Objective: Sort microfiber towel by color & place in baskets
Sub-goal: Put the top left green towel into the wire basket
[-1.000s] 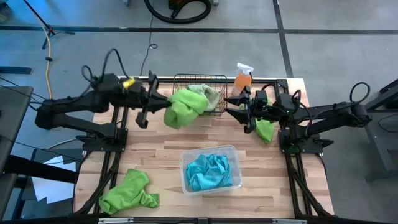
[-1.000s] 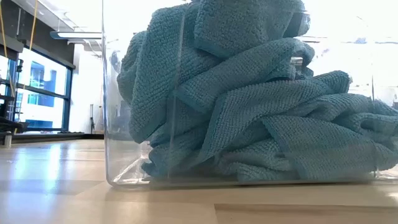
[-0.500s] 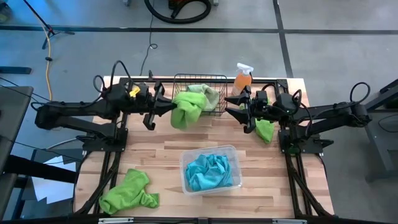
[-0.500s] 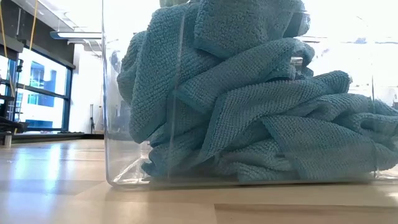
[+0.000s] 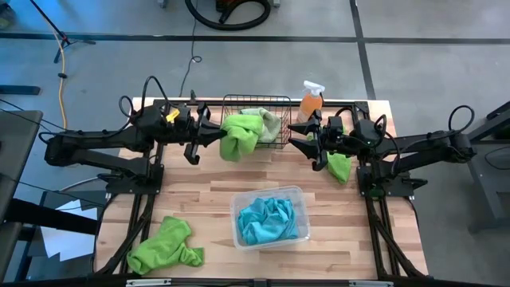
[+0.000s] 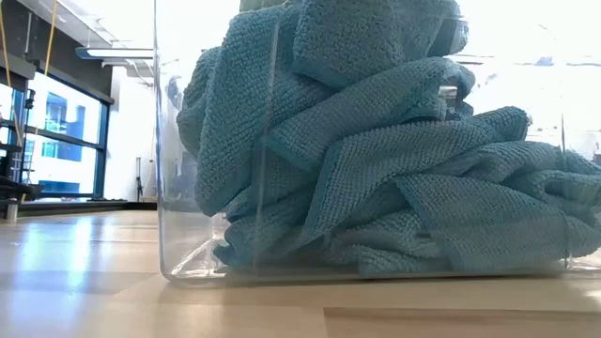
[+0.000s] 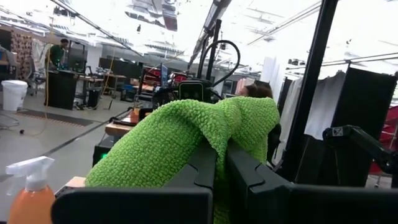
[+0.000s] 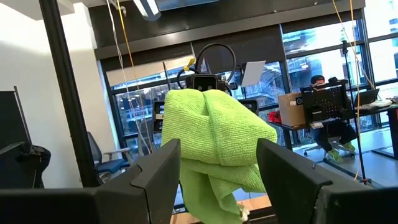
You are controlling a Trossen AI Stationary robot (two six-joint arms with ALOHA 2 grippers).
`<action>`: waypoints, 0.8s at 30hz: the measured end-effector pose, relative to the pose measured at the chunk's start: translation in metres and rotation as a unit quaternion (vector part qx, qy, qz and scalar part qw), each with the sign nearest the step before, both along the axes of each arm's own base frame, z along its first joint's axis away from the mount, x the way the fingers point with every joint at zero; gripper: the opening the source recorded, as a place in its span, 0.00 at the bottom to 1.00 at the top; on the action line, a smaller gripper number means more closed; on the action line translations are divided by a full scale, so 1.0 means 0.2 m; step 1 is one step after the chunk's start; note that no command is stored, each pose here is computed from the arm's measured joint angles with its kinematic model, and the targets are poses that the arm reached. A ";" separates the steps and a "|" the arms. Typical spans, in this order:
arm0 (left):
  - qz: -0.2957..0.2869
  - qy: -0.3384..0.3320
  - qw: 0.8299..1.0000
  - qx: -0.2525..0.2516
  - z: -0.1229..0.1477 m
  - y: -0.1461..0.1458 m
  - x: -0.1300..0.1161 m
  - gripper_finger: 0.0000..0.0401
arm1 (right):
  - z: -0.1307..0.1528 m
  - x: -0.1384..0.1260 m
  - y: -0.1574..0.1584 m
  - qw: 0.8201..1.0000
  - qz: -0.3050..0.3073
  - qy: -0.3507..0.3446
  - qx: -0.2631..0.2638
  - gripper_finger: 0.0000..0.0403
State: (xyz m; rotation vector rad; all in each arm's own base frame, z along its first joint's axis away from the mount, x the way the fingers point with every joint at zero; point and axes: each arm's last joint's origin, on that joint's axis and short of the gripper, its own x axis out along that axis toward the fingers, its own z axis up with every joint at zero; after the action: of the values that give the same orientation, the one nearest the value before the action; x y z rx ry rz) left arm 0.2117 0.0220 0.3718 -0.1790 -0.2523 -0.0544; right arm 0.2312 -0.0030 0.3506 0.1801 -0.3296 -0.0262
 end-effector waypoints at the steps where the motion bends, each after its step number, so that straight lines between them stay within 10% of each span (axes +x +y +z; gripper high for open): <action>1: 0.000 0.000 1.000 0.000 0.00 0.00 0.00 0.00 | 0.00 0.00 0.00 1.000 0.000 0.000 0.000 0.52; 12: 0.039 0.008 0.998 0.056 0.00 0.06 0.04 0.00 | 0.00 0.00 0.00 1.000 0.000 0.000 0.000 0.52; 24: 0.133 0.206 0.969 0.031 0.04 0.44 0.38 0.00 | 0.12 -0.01 0.00 0.997 -0.028 -0.031 -0.066 0.52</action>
State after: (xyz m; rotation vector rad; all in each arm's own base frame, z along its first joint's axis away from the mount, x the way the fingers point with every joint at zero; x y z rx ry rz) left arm 0.2869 0.1094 0.3798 -0.0904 0.1428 0.2409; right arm 0.2290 -0.0031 0.3755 0.0408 -0.3963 -0.0541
